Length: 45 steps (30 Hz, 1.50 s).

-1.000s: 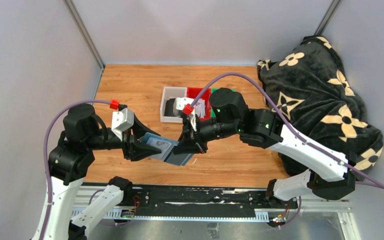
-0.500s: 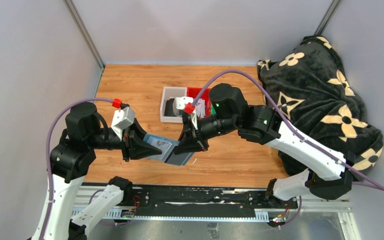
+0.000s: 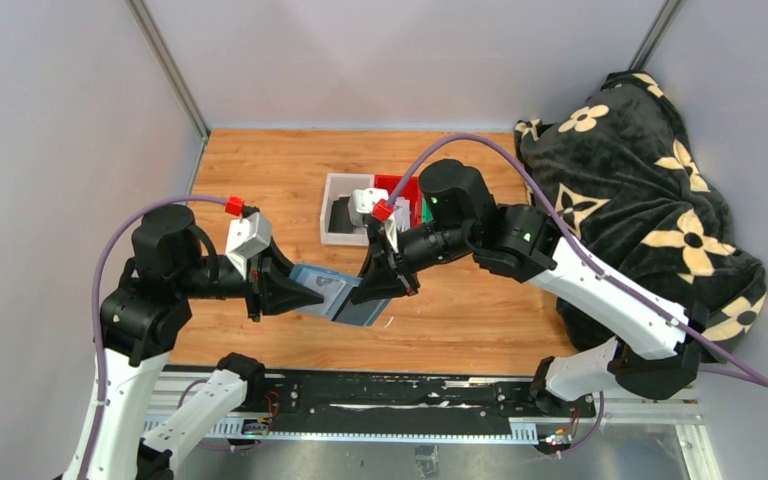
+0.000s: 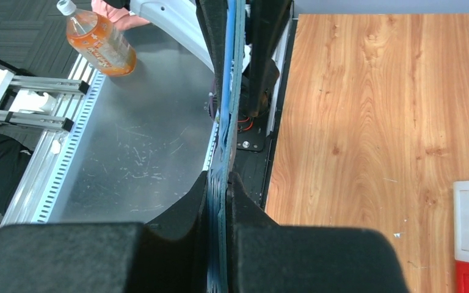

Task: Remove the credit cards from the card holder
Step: Remove the credit card from the card holder.

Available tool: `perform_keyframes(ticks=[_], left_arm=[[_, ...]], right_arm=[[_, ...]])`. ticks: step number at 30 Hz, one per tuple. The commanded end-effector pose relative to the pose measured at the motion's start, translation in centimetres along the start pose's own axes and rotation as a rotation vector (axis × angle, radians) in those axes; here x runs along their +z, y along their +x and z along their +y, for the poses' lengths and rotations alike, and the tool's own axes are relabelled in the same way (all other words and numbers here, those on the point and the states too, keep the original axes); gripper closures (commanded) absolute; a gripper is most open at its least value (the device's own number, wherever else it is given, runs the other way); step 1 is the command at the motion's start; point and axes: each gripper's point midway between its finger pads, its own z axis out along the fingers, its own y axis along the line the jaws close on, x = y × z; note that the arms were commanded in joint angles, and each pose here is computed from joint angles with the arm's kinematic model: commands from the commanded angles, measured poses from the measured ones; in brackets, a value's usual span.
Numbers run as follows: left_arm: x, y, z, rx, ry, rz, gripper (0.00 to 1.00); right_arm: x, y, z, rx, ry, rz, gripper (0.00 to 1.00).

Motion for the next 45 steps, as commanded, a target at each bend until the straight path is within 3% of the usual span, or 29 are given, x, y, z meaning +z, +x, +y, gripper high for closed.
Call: perform_keyframes(ticks=[1,6,8,15,17,21,26,35,45], left_arm=[[0.1,-0.1,1.2,0.014,-0.043,0.007,0.85],[0.7,1.0,1.0,-0.055,0.022,0.026,0.98],[1.0,1.4,1.3,-0.097,0.035,0.032,1.00],[2.0,-0.2,2.7,-0.187,0.026,-0.065,1.00],[2.0,-0.7,3.6,-0.219,0.000,-0.101,1.00],[1.3,-1.2,6.8,-0.281,-0.114,-0.173,1.00],[0.4,-1.3,10.0,-0.330,-0.241,-0.239,1.00],[0.1,-1.6,10.7,-0.308,-0.290,-0.307,1.00],[0.4,-3.2,7.7,-0.330,-0.137,-0.337,1.00]], right_arm=[[-0.1,0.0,0.5,-0.014,-0.061,-0.012,1.00],[0.2,0.3,-1.4,0.000,-0.050,-0.014,0.99],[0.3,0.4,-1.9,-0.005,-0.054,-0.022,0.94],[-0.1,-0.1,-3.6,-0.059,-0.009,-0.077,0.65],[-1.2,-0.7,-4.7,-0.061,0.038,-0.116,0.48],[-3.9,-1.9,-6.8,-0.065,0.190,-0.216,0.27],[-8.5,-4.3,-9.5,-0.030,0.489,-0.370,0.26],[-5.2,-5.5,-4.8,0.187,0.086,-0.517,0.36],[-2.4,-3.8,-6.3,0.307,-0.009,-0.508,0.37]])
